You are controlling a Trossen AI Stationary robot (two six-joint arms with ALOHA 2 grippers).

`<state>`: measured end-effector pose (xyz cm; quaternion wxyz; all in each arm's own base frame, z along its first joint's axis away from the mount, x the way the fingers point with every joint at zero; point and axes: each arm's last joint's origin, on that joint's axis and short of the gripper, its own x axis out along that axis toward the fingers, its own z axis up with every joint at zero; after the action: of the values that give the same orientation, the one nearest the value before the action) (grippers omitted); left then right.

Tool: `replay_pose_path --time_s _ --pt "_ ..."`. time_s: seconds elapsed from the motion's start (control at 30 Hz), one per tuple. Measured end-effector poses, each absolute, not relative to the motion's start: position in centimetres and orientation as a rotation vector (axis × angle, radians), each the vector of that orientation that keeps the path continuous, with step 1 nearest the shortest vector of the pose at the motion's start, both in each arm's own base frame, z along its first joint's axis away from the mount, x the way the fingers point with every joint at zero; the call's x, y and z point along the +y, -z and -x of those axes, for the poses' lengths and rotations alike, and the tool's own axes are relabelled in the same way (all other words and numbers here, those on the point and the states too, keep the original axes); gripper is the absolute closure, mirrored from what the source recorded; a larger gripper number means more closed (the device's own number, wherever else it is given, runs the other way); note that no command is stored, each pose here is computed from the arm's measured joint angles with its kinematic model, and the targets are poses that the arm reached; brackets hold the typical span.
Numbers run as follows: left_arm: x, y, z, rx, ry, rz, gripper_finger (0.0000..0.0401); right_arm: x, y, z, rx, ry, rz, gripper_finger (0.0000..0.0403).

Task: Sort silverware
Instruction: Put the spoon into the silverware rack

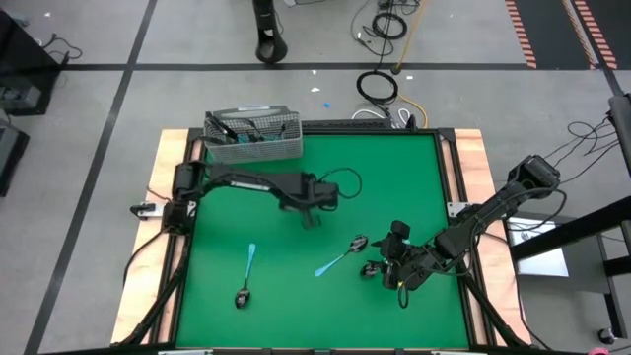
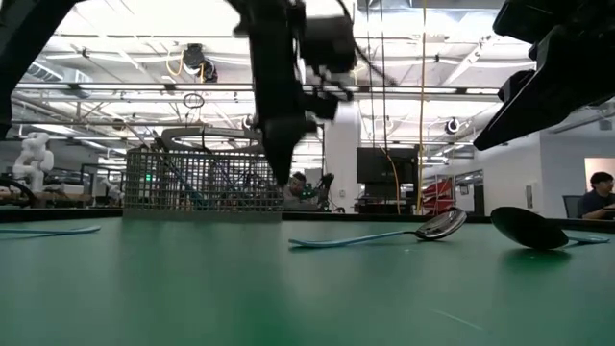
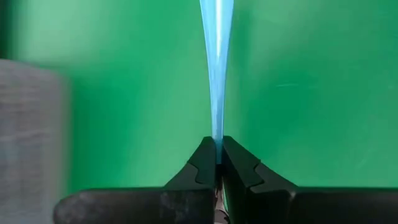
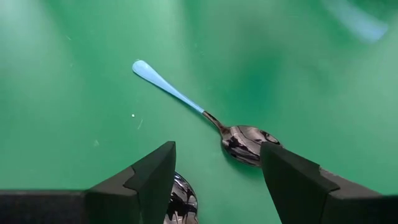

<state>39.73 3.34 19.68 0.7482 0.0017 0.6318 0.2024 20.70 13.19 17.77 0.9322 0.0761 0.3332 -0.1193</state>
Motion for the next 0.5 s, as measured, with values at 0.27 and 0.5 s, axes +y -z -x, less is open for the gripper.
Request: replay_pose_path --time_s 0.27,0.5 --pt "5.0 -26.9 -38.2 1.53 -0.56 -0.379 0.0396 13.2 -17.7 -20.7 0.684 0.247 -0.161 0.0179" --pt "8.2 -30.8 -37.4 1.646 -0.591 -0.843 0.0396 13.2 -17.7 -20.7 0.685 0.249 -0.163 0.0179"
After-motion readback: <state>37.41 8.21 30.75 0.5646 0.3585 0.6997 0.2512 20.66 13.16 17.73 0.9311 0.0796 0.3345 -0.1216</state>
